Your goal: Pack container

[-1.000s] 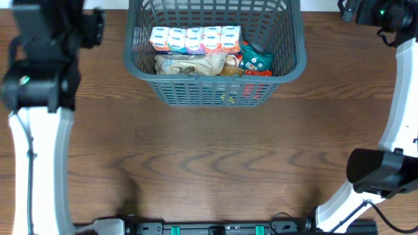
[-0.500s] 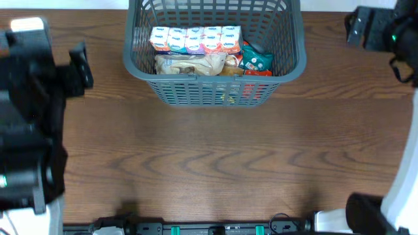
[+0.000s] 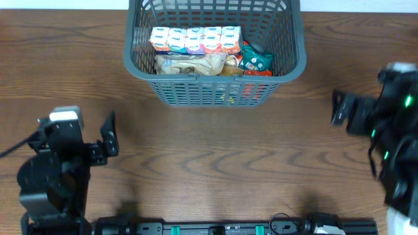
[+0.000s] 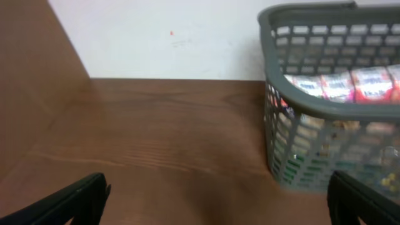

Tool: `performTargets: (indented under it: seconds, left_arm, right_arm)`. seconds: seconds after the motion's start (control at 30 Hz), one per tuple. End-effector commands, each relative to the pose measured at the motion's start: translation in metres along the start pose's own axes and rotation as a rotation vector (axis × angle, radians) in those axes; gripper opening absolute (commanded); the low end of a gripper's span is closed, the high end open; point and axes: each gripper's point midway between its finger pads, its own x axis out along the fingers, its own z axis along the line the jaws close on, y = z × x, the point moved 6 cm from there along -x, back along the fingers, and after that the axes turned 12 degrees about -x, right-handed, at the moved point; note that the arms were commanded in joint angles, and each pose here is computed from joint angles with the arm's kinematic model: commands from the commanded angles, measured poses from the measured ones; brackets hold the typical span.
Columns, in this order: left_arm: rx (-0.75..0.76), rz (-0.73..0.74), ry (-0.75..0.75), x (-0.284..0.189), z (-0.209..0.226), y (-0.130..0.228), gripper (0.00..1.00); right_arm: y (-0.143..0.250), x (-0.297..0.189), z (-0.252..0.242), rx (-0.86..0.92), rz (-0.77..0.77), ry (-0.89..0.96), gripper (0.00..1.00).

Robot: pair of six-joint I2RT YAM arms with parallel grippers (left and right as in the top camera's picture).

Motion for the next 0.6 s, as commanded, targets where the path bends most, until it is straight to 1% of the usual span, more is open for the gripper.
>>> performTargets:
  seconds: [0.0, 0.07, 0.2, 0.33, 0.47, 0.57]
  left_arm:
    - [0.036, -0.011, 0.039, -0.006, -0.003, 0.007, 0.99]
    - [0.036, -0.007, 0.039, -0.008, -0.003, 0.009, 0.99]
    - [0.036, -0.002, 0.038, -0.008, -0.003, 0.010, 0.99]
    - [0.036, -0.002, 0.038, -0.008, -0.003, 0.010, 0.99]
    - [0.036, -0.002, 0.038, -0.008, -0.003, 0.010, 0.99]
    - [0.036, -0.002, 0.038, -0.008, -0.003, 0.010, 0.99]
  right_arm:
    - [0.037, 0.002, 0.008, 0.017, 0.022, -0.014, 0.99]
    - [0.056, 0.002, 0.012, 0.033, 0.033, -0.015, 0.99]
    - [0.082, 0.004, 0.017, 0.033, 0.075, -0.022, 0.99]
    - [0.103, 0.005, 0.021, 0.030, 0.178, -0.039, 0.99]
    - [0.117, 0.003, 0.023, 0.027, 0.252, -0.052, 0.99]
    - [0.119, 0.003, 0.024, 0.026, 0.266, -0.054, 0.99]
